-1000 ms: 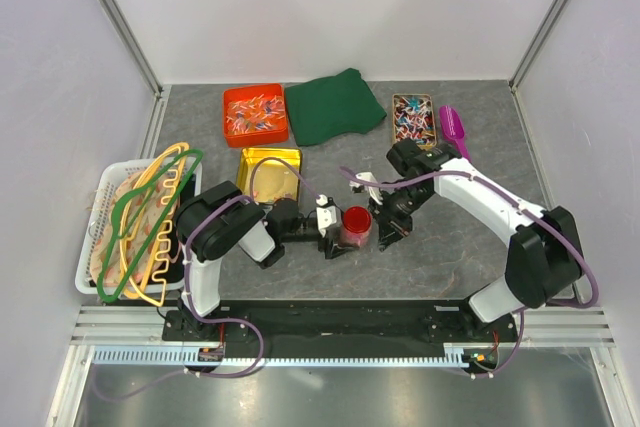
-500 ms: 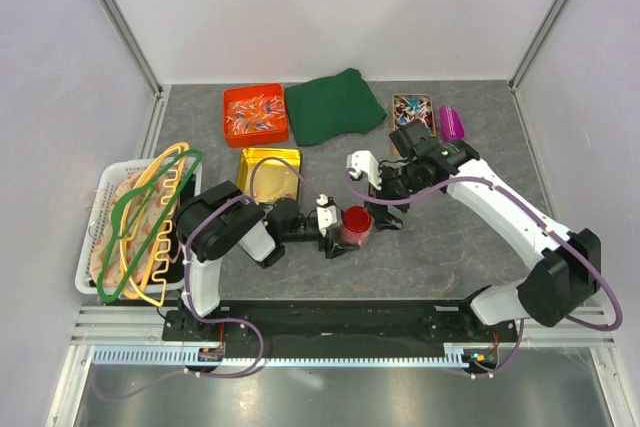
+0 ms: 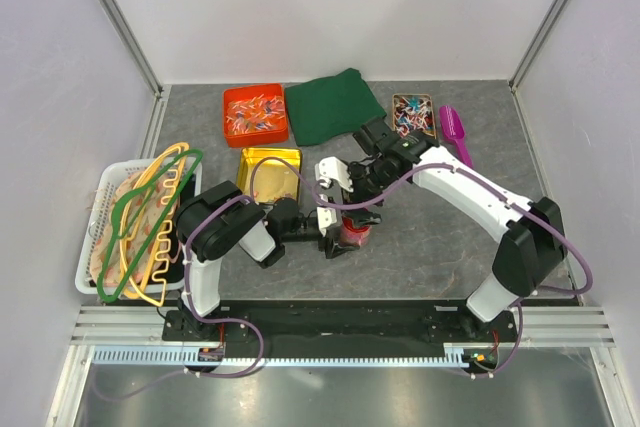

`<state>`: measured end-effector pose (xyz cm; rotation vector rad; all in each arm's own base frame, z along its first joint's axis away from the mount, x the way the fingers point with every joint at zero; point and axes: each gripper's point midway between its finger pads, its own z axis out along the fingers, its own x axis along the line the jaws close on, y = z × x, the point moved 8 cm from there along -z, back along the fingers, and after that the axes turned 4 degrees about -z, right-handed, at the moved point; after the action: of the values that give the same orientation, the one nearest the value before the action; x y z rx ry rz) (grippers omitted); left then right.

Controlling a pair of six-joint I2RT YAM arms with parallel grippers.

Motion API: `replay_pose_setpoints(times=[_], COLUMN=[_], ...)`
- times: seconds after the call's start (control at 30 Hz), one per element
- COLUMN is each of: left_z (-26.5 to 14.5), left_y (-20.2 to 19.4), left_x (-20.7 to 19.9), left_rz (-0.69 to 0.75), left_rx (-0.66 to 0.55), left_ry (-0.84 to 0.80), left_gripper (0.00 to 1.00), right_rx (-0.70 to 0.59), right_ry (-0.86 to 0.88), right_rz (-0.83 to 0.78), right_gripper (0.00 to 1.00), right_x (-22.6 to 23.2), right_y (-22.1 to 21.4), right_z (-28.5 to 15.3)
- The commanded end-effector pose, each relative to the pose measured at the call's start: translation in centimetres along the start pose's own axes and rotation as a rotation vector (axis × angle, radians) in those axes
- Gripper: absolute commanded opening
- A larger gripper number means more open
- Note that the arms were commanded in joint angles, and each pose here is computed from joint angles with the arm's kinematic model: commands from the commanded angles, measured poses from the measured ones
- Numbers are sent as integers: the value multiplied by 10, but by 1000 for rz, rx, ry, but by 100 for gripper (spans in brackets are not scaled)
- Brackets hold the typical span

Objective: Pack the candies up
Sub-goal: Screw the bottle lid onto the packing bottle.

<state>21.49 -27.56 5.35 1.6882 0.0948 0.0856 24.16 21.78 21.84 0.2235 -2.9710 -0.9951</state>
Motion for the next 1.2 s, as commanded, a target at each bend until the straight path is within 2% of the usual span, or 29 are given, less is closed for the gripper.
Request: replay_pose_setpoints(times=[0.0,0.1,0.23,0.3,0.33,0.4,0.43,0.53,0.57,0.77,1.17], left_z=[3,3,2,2,2,2,2,2,2,3,3], left_y=[1,2,2,2,2,2,2,2,2,2,1], left_x=[7,7,7,7,7,7,7,7,6,8,9], left_rz=[59,60,59,59,59,59,58,59,57,57,53], left_rx=[-5,-5,-4,-4,-4,-4,-3,-2,-2,-1,3], left_ry=[18,18,18,18,19,18,18,19,16,22,28], left_gripper=[52,52,52,52,52,52,52,52,52,52,52], right_rx=[-61,-76,-93,-103,-100,-137,-135,-156,-157,-151,-171], right_ry=[-16,14,99,121,142,159,180,180,178,225,351], right_rz=[-41,2,59,82,103,133,154,184,197,223,308], right_gripper=[92,86,70,66,58,53,44,28,25,21,19], right_x=[-12,-16,-15,-17,-17,-22,-22,-26,-27,-17,11], right_y=[18,18,14,12,8,6,2,-5,-9,-21,-35], right_z=[-5,1,14,15,16,11,10,2,1,-4,-5])
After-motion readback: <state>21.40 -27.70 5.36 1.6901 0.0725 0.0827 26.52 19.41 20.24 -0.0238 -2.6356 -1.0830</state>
